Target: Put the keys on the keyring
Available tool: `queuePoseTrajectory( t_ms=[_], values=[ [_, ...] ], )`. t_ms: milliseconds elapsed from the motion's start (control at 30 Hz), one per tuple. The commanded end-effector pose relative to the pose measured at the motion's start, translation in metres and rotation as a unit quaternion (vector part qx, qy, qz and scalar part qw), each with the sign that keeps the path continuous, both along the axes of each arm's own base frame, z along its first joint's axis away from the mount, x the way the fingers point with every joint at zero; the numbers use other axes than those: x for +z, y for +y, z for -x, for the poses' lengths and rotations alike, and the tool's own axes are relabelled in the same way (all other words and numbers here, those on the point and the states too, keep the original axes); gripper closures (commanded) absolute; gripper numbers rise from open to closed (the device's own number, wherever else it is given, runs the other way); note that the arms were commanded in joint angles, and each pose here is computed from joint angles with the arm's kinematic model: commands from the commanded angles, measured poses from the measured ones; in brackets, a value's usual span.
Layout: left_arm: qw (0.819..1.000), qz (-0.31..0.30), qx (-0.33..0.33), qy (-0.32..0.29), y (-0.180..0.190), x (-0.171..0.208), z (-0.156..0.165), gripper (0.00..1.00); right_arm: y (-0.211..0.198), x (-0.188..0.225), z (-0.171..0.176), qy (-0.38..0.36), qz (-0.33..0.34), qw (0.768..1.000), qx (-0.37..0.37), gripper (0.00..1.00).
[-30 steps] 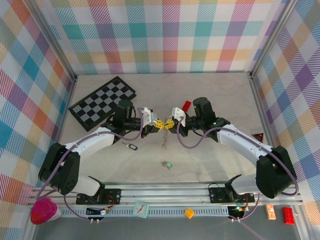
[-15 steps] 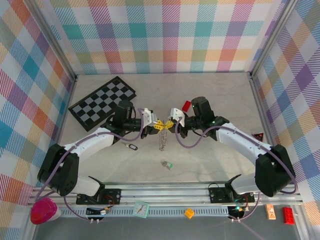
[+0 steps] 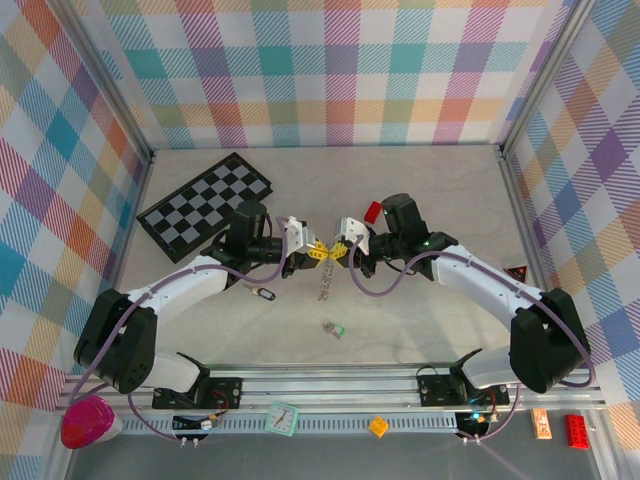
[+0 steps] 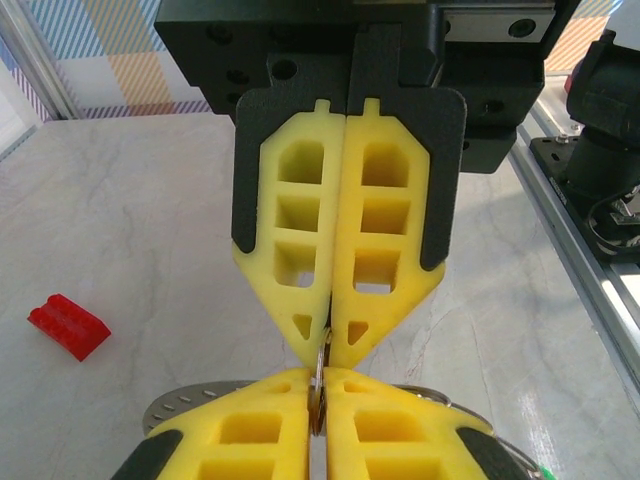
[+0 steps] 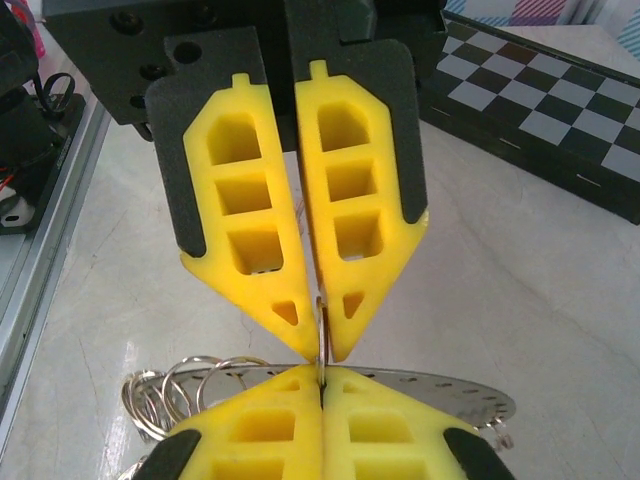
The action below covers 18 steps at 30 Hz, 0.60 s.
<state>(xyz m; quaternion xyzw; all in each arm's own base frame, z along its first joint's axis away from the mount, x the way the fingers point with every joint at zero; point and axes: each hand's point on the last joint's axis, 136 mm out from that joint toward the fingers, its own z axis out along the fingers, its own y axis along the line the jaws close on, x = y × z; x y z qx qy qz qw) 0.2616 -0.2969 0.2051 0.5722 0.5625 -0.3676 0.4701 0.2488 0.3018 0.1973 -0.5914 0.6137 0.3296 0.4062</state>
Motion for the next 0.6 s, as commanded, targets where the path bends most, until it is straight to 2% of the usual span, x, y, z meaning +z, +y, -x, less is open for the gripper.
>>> queuePoseTrajectory(
  t_ms=[0, 100, 133, 167, 200, 300, 433, 567],
  values=[
    [0.999, 0.030, -0.021, -0.032, -0.006, 0.026, 0.005, 0.93, 0.010, 0.017, 0.006, -0.010, -0.025, 0.999, 0.033, 1.00],
    [0.999, 0.037, -0.020, -0.026, -0.008, 0.029, 0.004, 1.00, 0.011, 0.017, 0.006, -0.010, -0.025, 0.999, 0.035, 1.00],
    [0.999, 0.037, -0.019, -0.024, -0.008, 0.029, 0.003, 1.00, 0.011, 0.018, 0.005, -0.014, -0.026, 0.999, 0.032, 0.96],
    [0.999, 0.037, -0.014, -0.021, -0.008, 0.030, 0.002, 1.00, 0.010, 0.019, 0.003, -0.021, -0.026, 0.999, 0.024, 0.86],
    [0.999, 0.036, -0.005, -0.016, -0.007, 0.030, -0.001, 1.00, 0.008, 0.020, 0.002, -0.028, -0.028, 0.999, 0.014, 0.82],
    [0.999, 0.027, 0.029, -0.002, -0.004, 0.029, -0.008, 1.00, -0.001, 0.023, 0.001, -0.051, -0.032, 0.998, -0.012, 0.75],
    [0.996, 0.014, 0.088, 0.023, 0.004, 0.026, -0.022, 1.00, -0.024, 0.033, -0.021, -0.053, -0.027, 0.989, -0.136, 0.71],
    [0.990, 0.021, 0.124, 0.061, 0.007, 0.027, -0.029, 1.00, -0.039, 0.034, -0.016, 0.016, -0.030, 0.979, -0.200, 0.70]
  ],
)
